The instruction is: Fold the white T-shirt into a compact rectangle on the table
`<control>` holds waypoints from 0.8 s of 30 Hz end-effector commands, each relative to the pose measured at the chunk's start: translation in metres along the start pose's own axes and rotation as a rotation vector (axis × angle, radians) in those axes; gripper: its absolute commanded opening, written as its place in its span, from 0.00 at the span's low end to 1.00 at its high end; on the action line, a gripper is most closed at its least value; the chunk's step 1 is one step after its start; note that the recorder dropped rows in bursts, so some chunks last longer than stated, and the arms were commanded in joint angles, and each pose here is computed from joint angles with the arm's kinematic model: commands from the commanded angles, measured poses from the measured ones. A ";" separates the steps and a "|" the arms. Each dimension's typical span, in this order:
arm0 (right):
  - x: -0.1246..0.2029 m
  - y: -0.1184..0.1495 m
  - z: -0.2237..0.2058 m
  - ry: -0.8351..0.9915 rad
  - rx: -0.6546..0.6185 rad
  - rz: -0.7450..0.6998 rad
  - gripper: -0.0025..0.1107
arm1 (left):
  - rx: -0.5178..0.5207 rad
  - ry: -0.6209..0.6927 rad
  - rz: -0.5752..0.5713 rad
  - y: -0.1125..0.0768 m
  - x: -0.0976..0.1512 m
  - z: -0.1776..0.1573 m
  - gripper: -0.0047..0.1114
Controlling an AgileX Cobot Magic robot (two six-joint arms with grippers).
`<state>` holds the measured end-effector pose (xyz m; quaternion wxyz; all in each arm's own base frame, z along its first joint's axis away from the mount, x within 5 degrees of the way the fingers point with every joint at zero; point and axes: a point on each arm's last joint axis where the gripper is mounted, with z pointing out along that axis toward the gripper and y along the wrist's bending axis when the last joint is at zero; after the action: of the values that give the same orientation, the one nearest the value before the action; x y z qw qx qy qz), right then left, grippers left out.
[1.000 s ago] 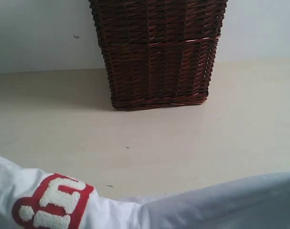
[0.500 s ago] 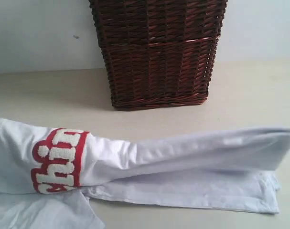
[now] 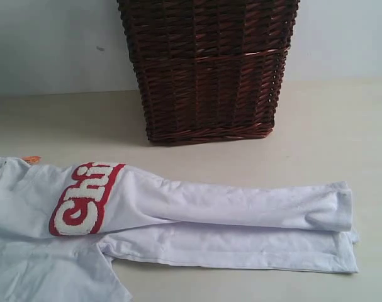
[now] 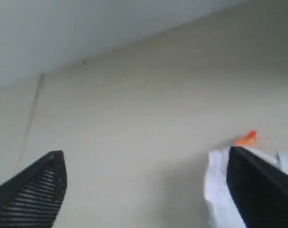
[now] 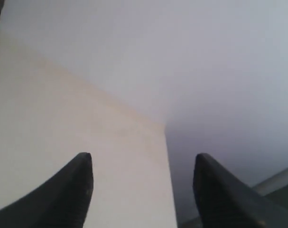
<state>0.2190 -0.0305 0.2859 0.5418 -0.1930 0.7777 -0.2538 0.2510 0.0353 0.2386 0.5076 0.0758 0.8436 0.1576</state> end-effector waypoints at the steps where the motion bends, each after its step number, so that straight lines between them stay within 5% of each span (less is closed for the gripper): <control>1: -0.033 -0.025 -0.045 -0.174 0.065 0.040 0.43 | -0.155 -0.333 -0.067 0.027 -0.045 -0.063 0.60; 6: -0.042 -0.015 -0.095 -0.271 -0.112 0.039 0.02 | -0.040 -0.455 -0.344 0.028 -0.053 -0.129 0.57; 11: -0.037 0.006 -0.135 -0.261 -0.354 0.144 0.02 | 0.236 -0.319 -0.484 -0.007 -0.001 -0.174 0.57; 18: -0.021 0.005 -0.167 -0.229 -0.270 -0.092 0.02 | 0.267 -0.192 -0.319 -0.042 0.087 -0.175 0.57; 24: -0.011 0.009 -0.174 -0.208 -0.247 -0.061 0.02 | 0.271 -0.211 -0.324 -0.044 0.091 -0.177 0.57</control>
<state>0.0596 0.0167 0.3451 0.5905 -0.3213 0.7236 -0.1564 0.0558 -0.0134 0.2260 0.5902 0.0236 0.8053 -0.0515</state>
